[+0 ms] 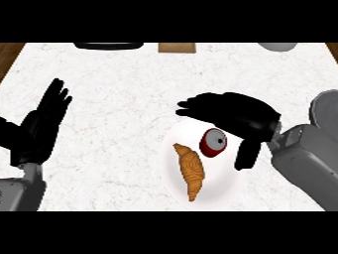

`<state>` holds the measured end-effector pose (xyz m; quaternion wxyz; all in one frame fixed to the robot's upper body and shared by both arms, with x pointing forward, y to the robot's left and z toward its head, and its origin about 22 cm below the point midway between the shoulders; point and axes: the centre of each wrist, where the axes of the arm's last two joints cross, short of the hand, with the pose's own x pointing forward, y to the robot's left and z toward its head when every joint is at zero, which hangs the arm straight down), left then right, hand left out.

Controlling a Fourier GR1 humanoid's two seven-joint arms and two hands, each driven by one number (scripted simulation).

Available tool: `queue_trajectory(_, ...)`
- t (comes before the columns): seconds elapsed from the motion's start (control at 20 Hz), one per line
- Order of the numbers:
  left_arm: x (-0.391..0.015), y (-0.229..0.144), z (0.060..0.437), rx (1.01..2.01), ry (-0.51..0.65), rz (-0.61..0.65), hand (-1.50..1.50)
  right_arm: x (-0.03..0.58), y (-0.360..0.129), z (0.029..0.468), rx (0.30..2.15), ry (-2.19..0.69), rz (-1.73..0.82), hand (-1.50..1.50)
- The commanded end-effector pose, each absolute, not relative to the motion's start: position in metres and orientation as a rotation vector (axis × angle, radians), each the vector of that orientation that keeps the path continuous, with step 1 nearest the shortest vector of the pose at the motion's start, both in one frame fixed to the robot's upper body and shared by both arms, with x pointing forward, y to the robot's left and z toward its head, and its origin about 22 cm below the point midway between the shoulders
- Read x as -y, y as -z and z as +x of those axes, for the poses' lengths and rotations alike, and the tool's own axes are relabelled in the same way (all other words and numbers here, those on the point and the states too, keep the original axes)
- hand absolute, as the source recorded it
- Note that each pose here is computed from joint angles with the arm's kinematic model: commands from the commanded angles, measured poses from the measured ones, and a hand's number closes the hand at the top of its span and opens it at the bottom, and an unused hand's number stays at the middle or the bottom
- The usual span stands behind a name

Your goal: Pick the croissant from the plate and place it in the pan

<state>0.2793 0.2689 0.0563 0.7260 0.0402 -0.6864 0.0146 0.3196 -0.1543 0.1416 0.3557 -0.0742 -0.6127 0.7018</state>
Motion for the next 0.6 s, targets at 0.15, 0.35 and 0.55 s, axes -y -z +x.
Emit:
queue_trajectory(0.15,-0.277,-0.068,0.288,1.510,-0.042,0.113,0.00,0.138,-0.145,0.301,1.269,-2.083,-0.220,-1.50)
queue_trajectory(0.35,-0.274,-0.053,0.279,1.527,-0.044,0.111,0.00,0.129,-0.115,0.295,1.260,-2.123,-0.254,-1.50)
queue_trajectory(0.55,-0.275,-0.058,0.262,1.508,-0.028,0.110,0.00,0.116,-0.143,0.263,1.255,-2.196,-0.406,-1.50)
